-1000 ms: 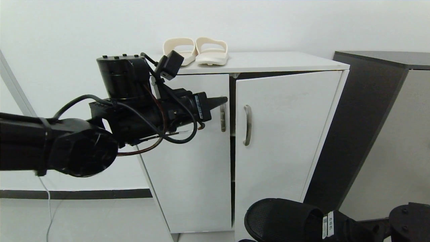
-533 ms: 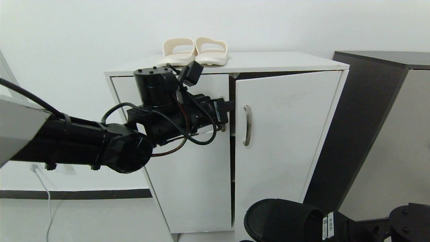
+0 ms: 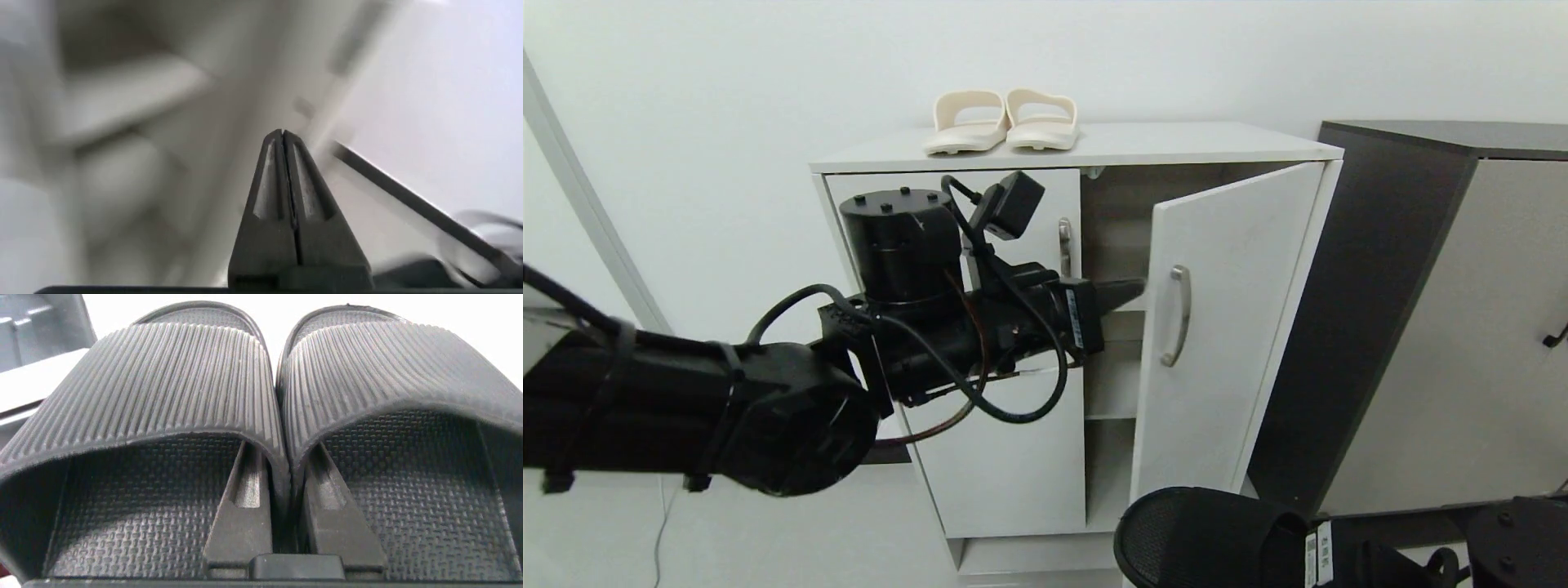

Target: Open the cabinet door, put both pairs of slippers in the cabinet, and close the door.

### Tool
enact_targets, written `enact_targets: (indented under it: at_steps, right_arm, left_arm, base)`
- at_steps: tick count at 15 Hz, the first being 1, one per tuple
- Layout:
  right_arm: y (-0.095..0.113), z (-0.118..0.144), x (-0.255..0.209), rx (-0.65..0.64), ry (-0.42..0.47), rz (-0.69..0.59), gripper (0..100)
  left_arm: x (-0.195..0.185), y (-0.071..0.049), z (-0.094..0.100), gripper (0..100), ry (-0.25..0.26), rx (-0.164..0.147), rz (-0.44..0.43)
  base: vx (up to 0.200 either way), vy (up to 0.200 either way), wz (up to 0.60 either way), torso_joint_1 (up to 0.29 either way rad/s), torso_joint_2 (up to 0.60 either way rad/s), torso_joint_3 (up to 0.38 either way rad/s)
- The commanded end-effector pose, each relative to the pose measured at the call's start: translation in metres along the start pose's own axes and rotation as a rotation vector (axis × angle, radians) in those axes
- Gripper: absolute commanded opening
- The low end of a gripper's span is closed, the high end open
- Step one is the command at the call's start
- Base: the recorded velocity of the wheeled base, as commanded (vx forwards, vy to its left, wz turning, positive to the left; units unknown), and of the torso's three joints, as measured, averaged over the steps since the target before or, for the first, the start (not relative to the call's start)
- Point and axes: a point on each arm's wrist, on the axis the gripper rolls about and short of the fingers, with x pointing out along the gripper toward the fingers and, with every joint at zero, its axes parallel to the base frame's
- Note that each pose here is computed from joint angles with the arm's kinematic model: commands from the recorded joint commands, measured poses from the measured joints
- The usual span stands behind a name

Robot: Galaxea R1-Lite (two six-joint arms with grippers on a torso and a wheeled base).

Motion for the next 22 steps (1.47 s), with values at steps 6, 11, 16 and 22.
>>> enact_targets:
  at_steps: [6, 11, 16, 22]
  right_arm:
    - [0.001, -0.002, 0.000, -0.001, 0.007, 0.004, 0]
    - [0.001, -0.002, 0.000, 0.001, 0.009, 0.004, 0]
    - [0.000, -0.001, -0.003, 0.010, -0.005, -0.008, 0]
    - [-0.007, 0.004, -0.005, 0.016, -0.029, -0.049, 0]
  left_arm:
    - [-0.024, -0.011, 0.014, 0, -0.062, 0.021, -0.004]
    - [-0.095, 0.026, 0.028, 0, -0.125, 0.036, 0.245]
    - [-0.199, -0.017, -0.008, 0, -0.082, 0.195, 0.658]
    - [-0.306, -0.073, -0.106, 0, -0.037, 0.233, 1.018]
  base:
    - [-0.100, 0.000, 0.00, 0.001, 0.00, 0.002]
    - [0.000, 0.000, 0.00, 0.000, 0.00, 0.000]
    - [0.000, 0.000, 0.00, 0.000, 0.00, 0.000]
    - [0.000, 0.000, 0.00, 0.000, 0.00, 0.000]
